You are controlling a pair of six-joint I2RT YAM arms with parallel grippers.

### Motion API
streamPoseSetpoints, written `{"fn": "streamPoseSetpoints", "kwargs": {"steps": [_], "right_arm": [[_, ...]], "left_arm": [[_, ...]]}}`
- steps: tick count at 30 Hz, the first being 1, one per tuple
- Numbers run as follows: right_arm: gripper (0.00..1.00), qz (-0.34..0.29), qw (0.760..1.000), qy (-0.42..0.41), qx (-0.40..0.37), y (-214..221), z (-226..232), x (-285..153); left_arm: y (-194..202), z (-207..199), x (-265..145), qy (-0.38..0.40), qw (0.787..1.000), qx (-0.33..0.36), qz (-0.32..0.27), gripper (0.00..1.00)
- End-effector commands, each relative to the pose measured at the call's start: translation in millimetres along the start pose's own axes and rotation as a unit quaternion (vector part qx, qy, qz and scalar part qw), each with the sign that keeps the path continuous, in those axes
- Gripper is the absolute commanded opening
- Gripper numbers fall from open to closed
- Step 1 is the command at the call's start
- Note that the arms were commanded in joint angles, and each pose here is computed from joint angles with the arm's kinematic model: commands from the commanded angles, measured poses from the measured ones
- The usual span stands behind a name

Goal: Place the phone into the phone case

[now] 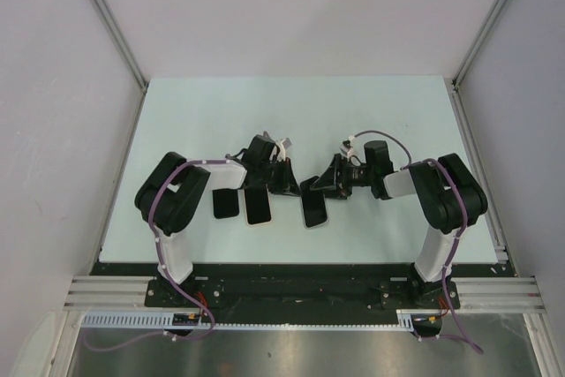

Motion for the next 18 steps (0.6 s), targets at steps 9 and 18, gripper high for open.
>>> {"fn": "streamPoseSetpoints", "kwargs": {"steps": [9, 18], "right_arm": [[0.52, 0.011, 0.999, -0.026, -0.023, 0, 6, -3], [0.20, 0.003, 1.000, -0.006, -0.025, 0, -1, -3]], "left_arm": [[-2, -18, 2, 0.044, 0.999, 0.011, -0.002, 0.15], [-5, -19, 2, 0.046, 0.999, 0.012, -0.006, 0.17]]}}
Point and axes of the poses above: each gripper's point midway between its finger pads, its own x axis out along the fingers, its own z axis along the line the jaws close on, y = z × x, the point moved 4 cm from there along -x, back along the fingers, and after that the axes turned 10 degrees about x, right-handed, at the moved point
